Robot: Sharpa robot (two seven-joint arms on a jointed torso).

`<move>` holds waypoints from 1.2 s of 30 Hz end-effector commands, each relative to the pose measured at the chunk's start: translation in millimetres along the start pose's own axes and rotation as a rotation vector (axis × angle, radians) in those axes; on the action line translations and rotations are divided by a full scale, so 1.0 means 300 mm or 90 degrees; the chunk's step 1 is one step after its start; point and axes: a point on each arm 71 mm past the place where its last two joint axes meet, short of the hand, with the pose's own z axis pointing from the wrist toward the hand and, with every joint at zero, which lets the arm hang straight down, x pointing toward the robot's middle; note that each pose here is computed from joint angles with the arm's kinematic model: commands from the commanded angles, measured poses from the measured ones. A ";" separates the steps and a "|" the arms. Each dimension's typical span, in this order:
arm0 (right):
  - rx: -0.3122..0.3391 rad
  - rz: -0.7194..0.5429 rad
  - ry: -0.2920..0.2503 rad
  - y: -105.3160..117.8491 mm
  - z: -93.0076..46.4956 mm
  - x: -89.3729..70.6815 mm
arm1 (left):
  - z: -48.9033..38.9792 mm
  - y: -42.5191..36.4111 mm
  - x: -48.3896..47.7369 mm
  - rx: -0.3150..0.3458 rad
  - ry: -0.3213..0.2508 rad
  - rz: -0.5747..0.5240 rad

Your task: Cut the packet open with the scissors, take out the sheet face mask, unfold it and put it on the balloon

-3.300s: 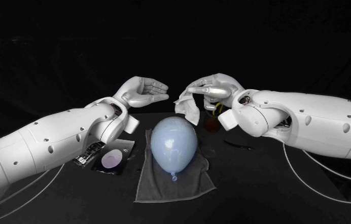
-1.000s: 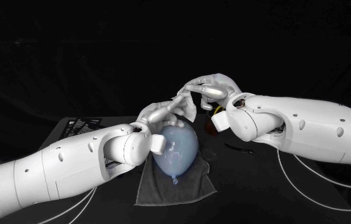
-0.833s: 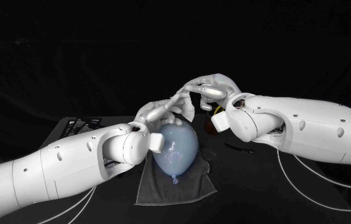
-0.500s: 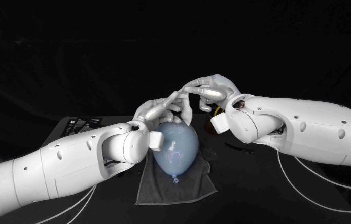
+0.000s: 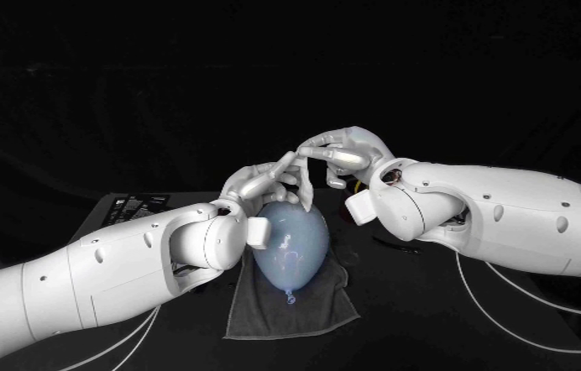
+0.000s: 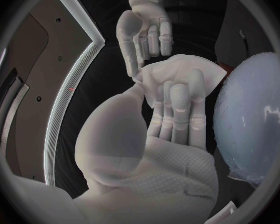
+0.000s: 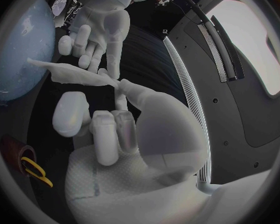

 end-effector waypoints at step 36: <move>-0.003 -0.003 0.018 0.003 -0.001 0.018 | -0.001 -0.004 0.011 0.001 0.028 0.014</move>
